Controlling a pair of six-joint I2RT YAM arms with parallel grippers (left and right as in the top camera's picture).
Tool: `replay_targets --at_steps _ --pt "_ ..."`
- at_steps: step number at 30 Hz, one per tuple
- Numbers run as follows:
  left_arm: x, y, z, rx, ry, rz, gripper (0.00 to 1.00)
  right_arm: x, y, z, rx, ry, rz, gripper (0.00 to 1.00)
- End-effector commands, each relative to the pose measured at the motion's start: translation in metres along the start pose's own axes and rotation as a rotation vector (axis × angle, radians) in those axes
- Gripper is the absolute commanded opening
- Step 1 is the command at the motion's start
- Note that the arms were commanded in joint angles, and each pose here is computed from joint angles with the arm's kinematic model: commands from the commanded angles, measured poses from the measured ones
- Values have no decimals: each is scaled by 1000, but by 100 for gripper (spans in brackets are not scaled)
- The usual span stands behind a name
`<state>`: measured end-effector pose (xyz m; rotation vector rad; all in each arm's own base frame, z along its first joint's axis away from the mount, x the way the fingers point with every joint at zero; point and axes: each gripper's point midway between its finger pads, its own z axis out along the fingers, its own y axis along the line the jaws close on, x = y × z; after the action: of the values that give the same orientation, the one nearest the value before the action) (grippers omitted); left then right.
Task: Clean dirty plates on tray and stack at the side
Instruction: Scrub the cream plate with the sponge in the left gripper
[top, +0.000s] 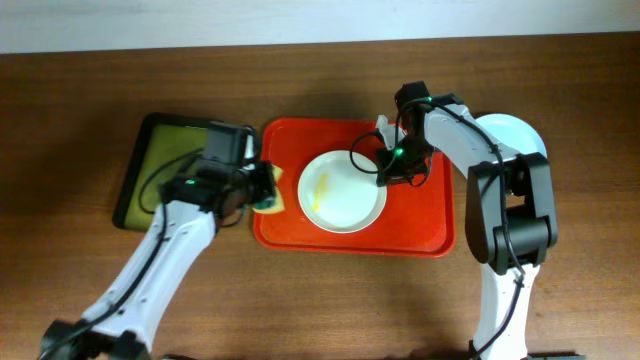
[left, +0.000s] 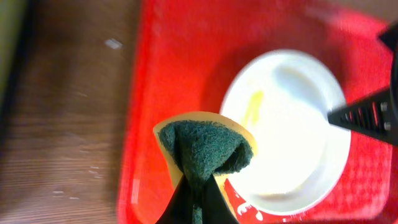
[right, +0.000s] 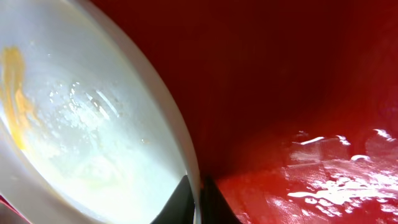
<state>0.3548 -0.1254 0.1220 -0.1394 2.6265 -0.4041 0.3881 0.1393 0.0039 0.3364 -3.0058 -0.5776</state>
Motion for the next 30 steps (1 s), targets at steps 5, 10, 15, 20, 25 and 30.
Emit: replay_targets --at_steps 5,10,15,20,25,30 --pt "20 -26 30 61 80 60 0 38 -1 1 44 173 272 98" --pt "21 -28 32 64 82 67 0 45 -5 6 64 193 338 39" --pt "21 -28 32 64 82 67 0 29 -24 0 195 108 321 14" --pt "20 -42 34 92 62 95 0 16 6 9 282 46 194 4" --pt "26 -74 82 147 48 99 0 7 22 16 274 6 168 4" --pt "19 -39 123 -60 -37 108 0 7 21 17 274 7 168 4"
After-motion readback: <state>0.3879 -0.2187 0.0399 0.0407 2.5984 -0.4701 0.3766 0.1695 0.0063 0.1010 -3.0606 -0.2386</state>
